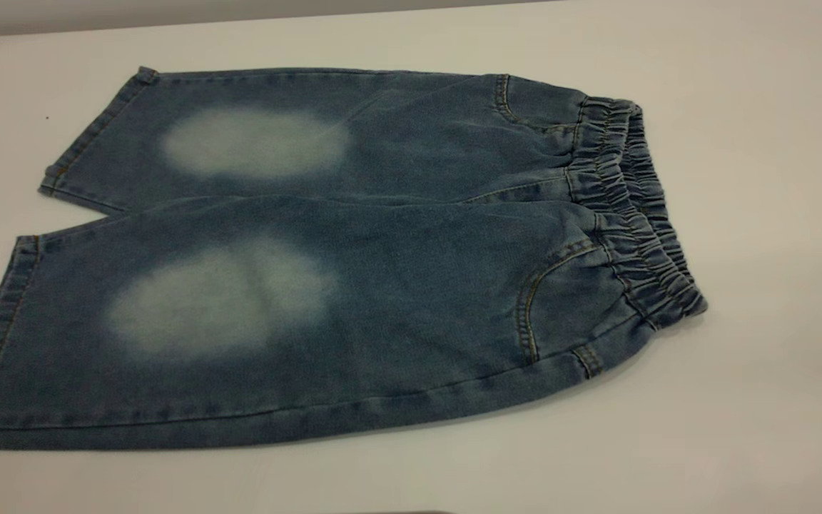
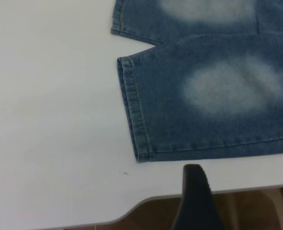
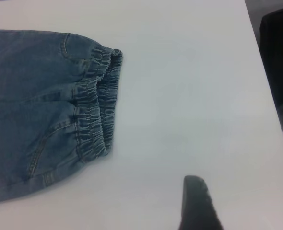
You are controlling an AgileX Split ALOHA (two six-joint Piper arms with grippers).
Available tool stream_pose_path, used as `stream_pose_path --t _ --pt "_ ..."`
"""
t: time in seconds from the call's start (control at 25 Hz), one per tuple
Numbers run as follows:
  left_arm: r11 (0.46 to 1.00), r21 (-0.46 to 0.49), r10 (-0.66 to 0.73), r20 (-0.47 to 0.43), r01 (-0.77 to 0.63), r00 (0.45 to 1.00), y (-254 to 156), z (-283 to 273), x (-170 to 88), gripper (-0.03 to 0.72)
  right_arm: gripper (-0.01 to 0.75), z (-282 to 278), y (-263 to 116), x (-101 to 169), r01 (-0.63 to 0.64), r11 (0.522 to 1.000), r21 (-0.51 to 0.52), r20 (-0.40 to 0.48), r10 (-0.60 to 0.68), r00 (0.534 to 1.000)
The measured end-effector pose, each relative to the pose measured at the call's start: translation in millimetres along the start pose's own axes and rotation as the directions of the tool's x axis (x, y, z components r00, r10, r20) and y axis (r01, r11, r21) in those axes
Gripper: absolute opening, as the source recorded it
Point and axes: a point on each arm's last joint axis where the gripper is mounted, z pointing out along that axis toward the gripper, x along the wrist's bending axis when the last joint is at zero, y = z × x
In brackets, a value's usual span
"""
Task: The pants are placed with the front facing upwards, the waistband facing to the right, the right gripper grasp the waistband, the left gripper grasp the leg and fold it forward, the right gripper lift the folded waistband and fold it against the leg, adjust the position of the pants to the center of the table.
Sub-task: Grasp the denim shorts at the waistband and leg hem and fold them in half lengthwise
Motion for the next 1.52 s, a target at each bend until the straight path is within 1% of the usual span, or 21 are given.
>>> stream_pose_path --t 0.76,0.84,0.92,1.0,1.16,1.28,1.4,1.48,1.52 --pt "1.000 0.000 -0.013 0.001 0.013 1.000 0.0 0.0 -0.1 0.440 0.368 0.0 0.0 0.1 -0.001 1.000 0.000 -0.001 0.001 1.000" --pt "1.000 -0.016 -0.018 0.001 0.018 1.000 2.8 -2.1 -0.2 0.438 0.368 0.4 3.2 1.8 -0.006 1.000 0.005 -0.012 0.006 1.000" --pt "0.999 -0.034 -0.019 0.001 0.019 1.000 14.1 -6.1 -0.2 0.429 0.374 3.2 12.0 5.6 -0.016 0.999 0.032 -0.031 0.017 0.999" --pt "1.000 -0.022 -0.004 0.000 0.004 1.000 29.4 -5.8 0.1 0.421 0.388 9.7 23.2 11.9 -0.039 0.997 0.073 -0.067 0.044 0.997" --pt "0.993 0.075 0.087 0.008 -0.087 0.996 64.7 9.8 1.7 0.414 0.435 37.2 43.6 24.1 -0.064 0.984 0.169 -0.124 0.085 0.989" --pt "0.973 0.183 0.139 0.029 -0.142 0.990 85.5 36.6 3.9 0.414 0.480 60.8 54.6 32.2 -0.044 0.973 0.229 -0.169 0.084 0.982" --pt "0.947 0.267 0.170 0.053 -0.178 0.984 97.3 69.9 6.5 0.440 0.519 86.3 57.9 39.3 -0.021 0.940 0.340 -0.204 0.096 0.974" --pt "0.929 0.321 0.165 0.083 -0.183 0.983 101.1 93.9 6.7 0.473 0.528 105.0 58.6 44.1 -0.028 0.910 0.415 -0.221 0.131 0.967" --pt "0.920 0.347 0.154 0.102 -0.180 0.983 102.2 107.5 6.2 0.491 0.531 112.9 59.6 46.3 -0.034 0.901 0.432 -0.231 0.147 0.962"
